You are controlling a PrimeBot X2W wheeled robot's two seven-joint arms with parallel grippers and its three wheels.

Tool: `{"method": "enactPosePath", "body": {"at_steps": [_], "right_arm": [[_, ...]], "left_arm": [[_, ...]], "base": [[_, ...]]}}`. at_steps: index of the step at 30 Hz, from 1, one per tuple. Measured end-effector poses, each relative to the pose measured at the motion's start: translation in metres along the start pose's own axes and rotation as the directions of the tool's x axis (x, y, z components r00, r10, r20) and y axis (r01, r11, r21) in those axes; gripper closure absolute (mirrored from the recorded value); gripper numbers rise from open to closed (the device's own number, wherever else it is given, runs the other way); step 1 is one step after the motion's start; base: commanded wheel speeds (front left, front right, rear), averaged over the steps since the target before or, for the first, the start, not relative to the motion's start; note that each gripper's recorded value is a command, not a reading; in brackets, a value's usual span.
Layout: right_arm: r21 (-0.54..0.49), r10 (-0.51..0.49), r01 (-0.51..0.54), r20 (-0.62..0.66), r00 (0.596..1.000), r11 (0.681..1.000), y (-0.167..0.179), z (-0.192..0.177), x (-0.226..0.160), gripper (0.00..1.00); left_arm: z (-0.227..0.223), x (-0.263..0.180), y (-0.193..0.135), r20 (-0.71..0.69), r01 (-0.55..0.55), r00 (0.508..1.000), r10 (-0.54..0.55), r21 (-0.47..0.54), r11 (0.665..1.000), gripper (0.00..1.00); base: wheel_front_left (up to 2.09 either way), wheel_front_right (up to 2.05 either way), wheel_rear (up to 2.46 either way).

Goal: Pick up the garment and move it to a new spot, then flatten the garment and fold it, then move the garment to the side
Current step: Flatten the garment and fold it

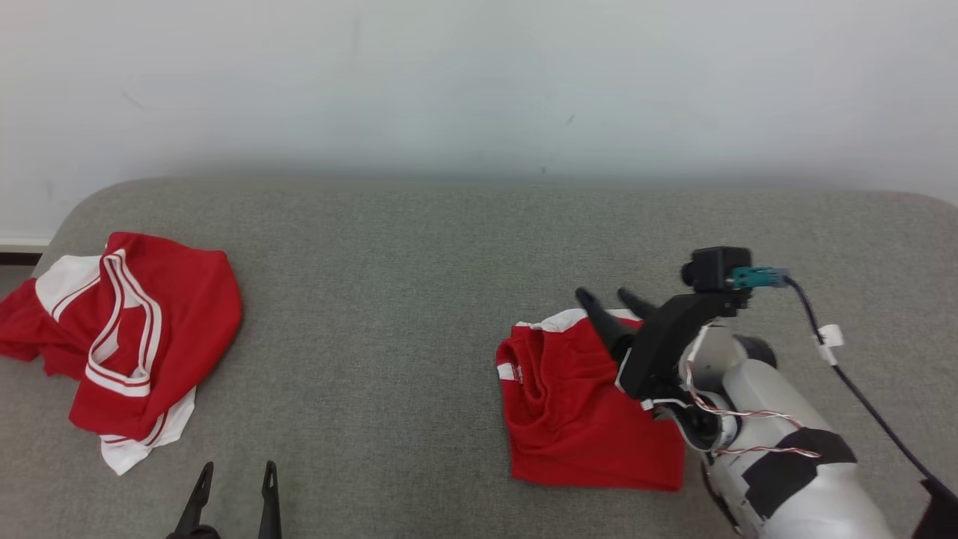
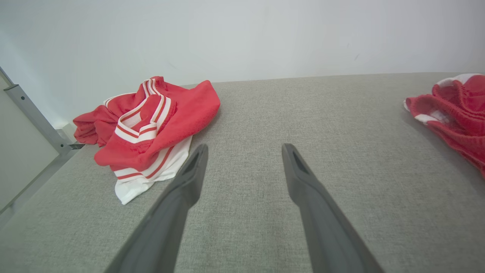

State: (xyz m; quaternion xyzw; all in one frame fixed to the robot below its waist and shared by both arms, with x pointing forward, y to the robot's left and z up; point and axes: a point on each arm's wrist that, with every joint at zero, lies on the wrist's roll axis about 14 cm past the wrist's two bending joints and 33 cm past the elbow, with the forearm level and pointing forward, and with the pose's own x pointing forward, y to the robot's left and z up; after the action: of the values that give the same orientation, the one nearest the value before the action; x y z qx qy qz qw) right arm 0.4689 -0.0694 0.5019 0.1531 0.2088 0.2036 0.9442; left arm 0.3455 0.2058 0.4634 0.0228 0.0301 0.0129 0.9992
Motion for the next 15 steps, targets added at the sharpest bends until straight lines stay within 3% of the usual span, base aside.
{"method": "enactPosePath", "body": {"at_steps": [8, 15], "right_arm": [[-0.099, -0.057, 0.085, 0.255, 0.965, 0.991, -0.035, 0.044, -0.029, 0.00], [-0.166, -0.094, 0.164, 0.364, 0.926, 0.972, -0.059, 0.037, -0.058, 0.00]], "left_arm": [[0.004, 0.006, -0.005, 0.013, 0.012, 1.000, -0.012, 0.005, 1.000, 0.00], [0.008, 0.010, -0.011, 0.024, 0.031, 0.999, -0.031, 0.013, 0.999, 0.00]], "base": [[0.00, 0.00, 0.00], [0.00, 0.00, 0.00]]}}
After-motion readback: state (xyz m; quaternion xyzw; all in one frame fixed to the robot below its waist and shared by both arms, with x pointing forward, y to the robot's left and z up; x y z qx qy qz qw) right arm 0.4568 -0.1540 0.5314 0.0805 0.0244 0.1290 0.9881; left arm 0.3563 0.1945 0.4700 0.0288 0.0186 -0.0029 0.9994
